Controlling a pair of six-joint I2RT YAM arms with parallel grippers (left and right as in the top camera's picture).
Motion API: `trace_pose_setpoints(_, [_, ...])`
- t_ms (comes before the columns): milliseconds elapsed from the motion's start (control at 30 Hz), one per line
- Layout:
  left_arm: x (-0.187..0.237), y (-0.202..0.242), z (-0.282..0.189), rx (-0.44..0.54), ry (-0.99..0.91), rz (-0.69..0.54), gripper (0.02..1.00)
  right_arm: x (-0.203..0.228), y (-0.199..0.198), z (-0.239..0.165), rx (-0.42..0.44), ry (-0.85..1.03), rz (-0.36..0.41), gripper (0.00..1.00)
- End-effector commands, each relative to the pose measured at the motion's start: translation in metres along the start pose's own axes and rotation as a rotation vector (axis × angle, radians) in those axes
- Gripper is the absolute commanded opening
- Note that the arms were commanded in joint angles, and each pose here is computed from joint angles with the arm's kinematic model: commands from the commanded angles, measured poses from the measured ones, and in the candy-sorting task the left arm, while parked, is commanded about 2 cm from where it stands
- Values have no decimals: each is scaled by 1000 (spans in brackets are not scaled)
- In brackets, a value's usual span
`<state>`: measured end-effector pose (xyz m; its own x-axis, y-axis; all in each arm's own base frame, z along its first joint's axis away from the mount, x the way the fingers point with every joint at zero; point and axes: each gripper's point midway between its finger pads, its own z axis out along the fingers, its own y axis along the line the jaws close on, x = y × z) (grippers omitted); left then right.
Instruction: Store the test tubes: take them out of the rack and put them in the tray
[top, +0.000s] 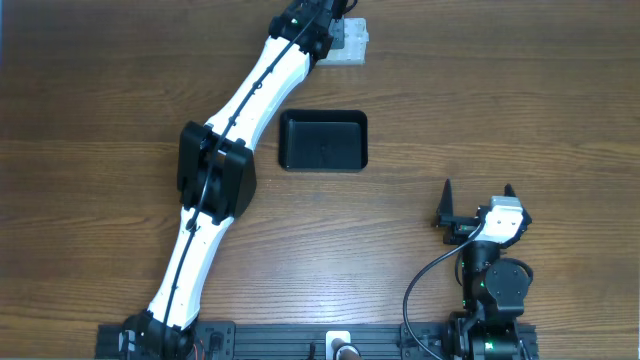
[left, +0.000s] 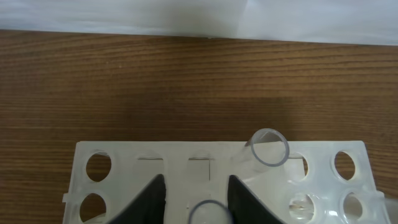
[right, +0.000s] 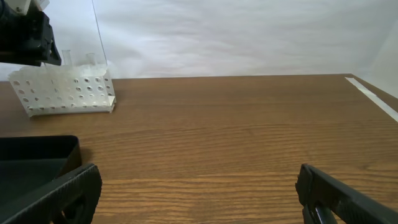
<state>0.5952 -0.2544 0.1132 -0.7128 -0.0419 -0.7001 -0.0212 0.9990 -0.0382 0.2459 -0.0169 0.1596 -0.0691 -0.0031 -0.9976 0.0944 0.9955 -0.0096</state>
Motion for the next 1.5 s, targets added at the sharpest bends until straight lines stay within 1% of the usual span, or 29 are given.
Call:
trace_pose_setpoints(33, [1, -4, 5, 19, 3, 3, 180, 2, -1, 0, 3, 1, 3, 993])
trace_pose_setpoints(100, [1, -4, 5, 21, 3, 3, 159, 2, -1, 0, 3, 1, 3, 991])
trace_pose_setpoints(333, [-3, -10, 1, 35, -14, 1, 152, 2, -1, 0, 3, 1, 3, 993])
trace_pose_setpoints(467, [-25, -14, -24, 57, -59, -10, 152, 2, -1, 0, 3, 1, 3, 993])
trace_pose_setpoints(600, [-59, -16, -67, 89, -137, -7, 159, 2, -1, 0, 3, 1, 3, 993])
trace_pose_setpoints(667, [-79, -17, -98, 104, -190, 7, 167, 2, -1, 0, 3, 1, 3, 993])
trace_pose_setpoints(733, [-96, -15, -130, 99, -242, -3, 167, 2, -1, 0, 3, 1, 3, 993])
trace_pose_setpoints(800, [-108, -13, -163, 98, -283, -10, 163, 2, -1, 0, 3, 1, 3, 993])
trace_pose_setpoints(900, [-114, -14, -206, 122, -302, -4, 172, 2, -1, 0, 3, 1, 3, 991])
trace_pose_setpoints(1000, [-102, -15, -237, 137, -259, 2, 169, 2, -1, 0, 3, 1, 3, 991])
trace_pose_setpoints(1133, [-59, -10, -245, 98, -111, 18, 167, 2, -1, 0, 3, 1, 3, 993])
trace_pose_setpoints(1233, [-21, -4, -237, 41, 25, 8, 167, 2, -1, 0, 3, 1, 3, 993])
trace_pose_setpoints(1267, [1, 1, -228, 0, 97, -3, 165, 2, -1, 0, 3, 1, 3, 991])
trace_pose_setpoints(1367, [32, 8, -211, -55, 193, -23, 156, 2, -1, 0, 3, 1, 3, 993])
trace_pose_setpoints(1500, [67, 9, -186, -96, 296, -41, 150, 2, -1, 0, 3, 1, 3, 993])
